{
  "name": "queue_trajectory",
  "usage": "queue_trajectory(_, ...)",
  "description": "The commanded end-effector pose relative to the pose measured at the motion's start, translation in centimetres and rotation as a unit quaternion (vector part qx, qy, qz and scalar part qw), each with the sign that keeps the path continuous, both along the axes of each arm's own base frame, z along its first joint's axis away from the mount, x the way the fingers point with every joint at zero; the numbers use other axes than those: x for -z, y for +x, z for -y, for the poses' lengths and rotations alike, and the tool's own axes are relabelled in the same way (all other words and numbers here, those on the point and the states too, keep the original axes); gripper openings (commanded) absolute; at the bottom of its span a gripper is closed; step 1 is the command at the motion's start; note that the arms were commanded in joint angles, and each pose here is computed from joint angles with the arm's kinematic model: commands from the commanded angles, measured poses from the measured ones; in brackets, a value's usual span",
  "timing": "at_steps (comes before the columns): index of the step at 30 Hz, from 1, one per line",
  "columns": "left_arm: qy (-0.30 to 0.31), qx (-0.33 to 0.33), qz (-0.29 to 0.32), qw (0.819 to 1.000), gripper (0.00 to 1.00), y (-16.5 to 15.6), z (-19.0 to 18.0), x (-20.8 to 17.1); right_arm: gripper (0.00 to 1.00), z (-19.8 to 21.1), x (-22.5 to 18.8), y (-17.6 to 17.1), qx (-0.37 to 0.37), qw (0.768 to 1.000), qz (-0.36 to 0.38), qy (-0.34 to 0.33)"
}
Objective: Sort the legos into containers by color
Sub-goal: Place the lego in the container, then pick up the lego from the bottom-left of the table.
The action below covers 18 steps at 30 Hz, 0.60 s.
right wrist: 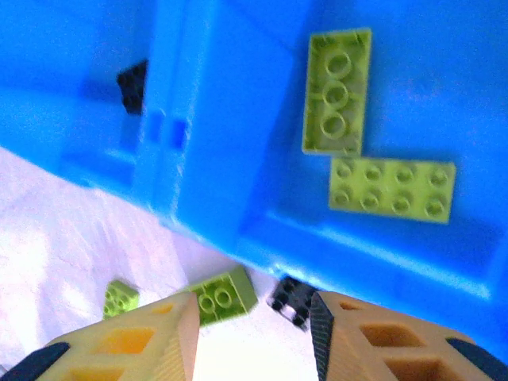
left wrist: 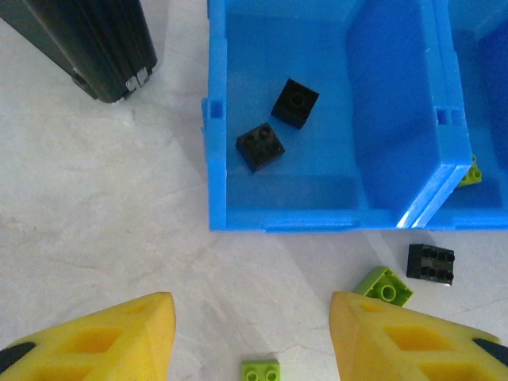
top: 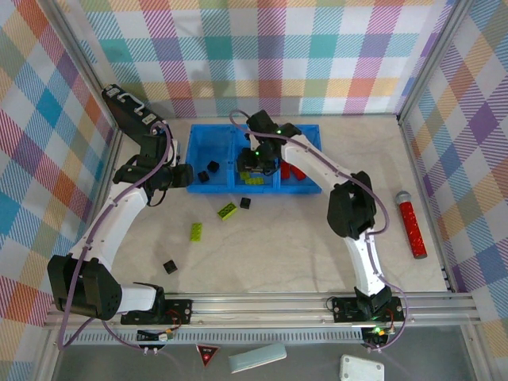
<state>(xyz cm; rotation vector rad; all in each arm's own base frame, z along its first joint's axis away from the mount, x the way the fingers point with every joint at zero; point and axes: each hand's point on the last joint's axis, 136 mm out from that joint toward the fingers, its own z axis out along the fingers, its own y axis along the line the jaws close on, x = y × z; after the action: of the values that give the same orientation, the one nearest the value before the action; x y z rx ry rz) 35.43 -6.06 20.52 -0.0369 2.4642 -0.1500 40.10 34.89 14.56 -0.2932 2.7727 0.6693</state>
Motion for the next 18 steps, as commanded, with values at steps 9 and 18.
queue_trajectory(9, -0.006, -0.093, -0.122, 0.988, 0.54, -5.1, -2.1, 4.3, 0.44, 2.2, -1.5, -4.1, -0.015, 0.999, 0.02, 0.032)
queue_trajectory(18, -0.016, -0.188, -0.19, 0.964, 0.54, -10.5, -3.6, 7.7, 0.44, 3.7, -0.8, -6.9, -0.032, 0.998, 0.027, 0.048)
